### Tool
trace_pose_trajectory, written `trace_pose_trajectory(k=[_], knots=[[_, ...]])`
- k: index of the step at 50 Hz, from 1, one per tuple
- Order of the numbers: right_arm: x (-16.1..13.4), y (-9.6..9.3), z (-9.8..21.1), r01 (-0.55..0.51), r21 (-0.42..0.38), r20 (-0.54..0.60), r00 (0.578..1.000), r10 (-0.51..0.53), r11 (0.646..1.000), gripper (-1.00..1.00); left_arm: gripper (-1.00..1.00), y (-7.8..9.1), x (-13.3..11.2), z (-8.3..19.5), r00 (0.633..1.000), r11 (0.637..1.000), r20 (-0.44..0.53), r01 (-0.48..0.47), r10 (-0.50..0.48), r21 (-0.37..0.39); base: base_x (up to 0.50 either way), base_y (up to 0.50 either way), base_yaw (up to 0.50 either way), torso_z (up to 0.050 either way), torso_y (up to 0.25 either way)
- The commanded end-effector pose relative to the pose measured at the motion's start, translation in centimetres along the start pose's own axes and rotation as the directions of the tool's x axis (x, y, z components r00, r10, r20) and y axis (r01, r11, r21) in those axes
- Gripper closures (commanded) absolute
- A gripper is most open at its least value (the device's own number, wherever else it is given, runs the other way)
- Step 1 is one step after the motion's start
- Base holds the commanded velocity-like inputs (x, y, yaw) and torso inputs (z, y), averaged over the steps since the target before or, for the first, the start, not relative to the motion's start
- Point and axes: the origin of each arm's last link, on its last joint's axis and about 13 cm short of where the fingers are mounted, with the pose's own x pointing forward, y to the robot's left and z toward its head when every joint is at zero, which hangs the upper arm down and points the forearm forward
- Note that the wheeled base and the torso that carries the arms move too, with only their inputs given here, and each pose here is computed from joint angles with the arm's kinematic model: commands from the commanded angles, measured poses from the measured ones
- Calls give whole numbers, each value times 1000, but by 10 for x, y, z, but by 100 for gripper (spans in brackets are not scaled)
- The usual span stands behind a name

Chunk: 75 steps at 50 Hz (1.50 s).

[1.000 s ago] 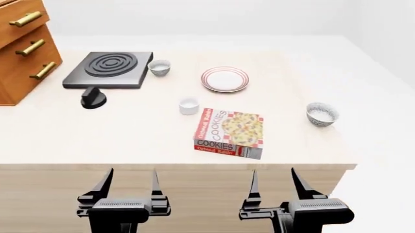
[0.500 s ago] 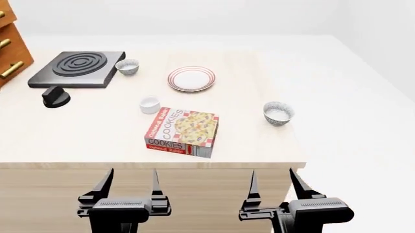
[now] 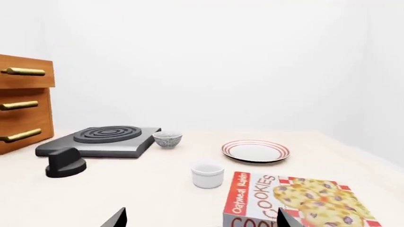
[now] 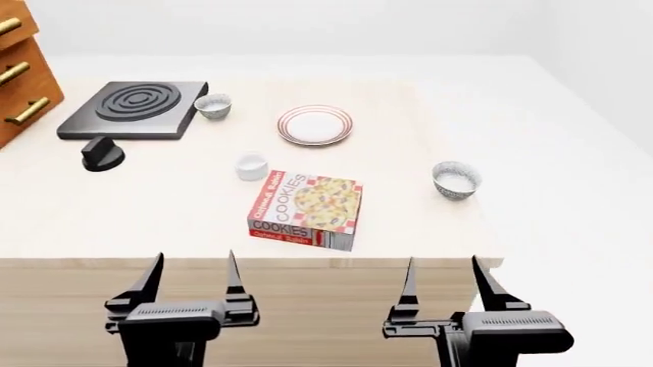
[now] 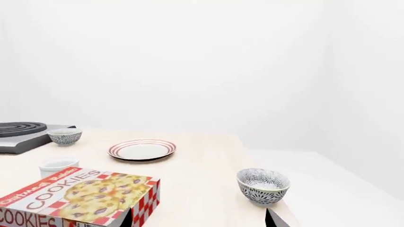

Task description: Pick the akita bowl next to the cookies box and place it on the plate.

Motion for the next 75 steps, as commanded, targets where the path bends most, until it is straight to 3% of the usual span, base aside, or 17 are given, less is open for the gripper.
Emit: trace_pose_trajectory(k=[1, 6, 9, 16, 21, 31, 55, 75], knots=[[1, -2, 4, 19, -24, 17, 1000, -19, 1000, -100, -100, 2, 2, 4, 1000, 1000, 7, -14, 14, 16, 0, 0, 0, 0, 0], [2, -3, 9, 28, -38, 11, 1000, -27, 999, -100, -100, 2, 4, 7, 1000, 1000, -2, -11, 11, 23, 0, 0, 0, 0, 0], [2, -6, 19, 31, -46, 71, 997, -28, 998, -100, -100, 2, 4, 16, 1000, 1000, 18, -8, 7, 12, 221, 0, 0, 0, 0], [4, -14, 58, 44, -76, 176, 984, -30, 996, -100, -100, 3, 7, 48, 988, 1000, 153, -3, 6, -24, 500, 0, 0, 0, 0], [4, -17, 71, 65, -102, 232, 972, -40, 993, -100, -100, 5, 6, 59, 980, 999, 197, -2, 10, -41, 500, 0, 0, 0, 0], [3, -16, 74, 68, -131, 265, 964, -31, 989, -100, -100, 6, 4, 58, 975, 999, 222, 2, 9, -48, 500, 0, 0, 0, 0], [-1, -19, 71, 88, -116, 263, 963, -55, 989, -100, -100, 5, 2, 54, 981, 999, 196, 16, -7, -45, 494, 0, 0, 0, 0], [-4, -18, 71, 119, -119, 305, 949, -78, 986, -100, -100, 6, 0, 51, 983, 998, 182, 18, -8, -53, 54, 0, 0, 0, 1]])
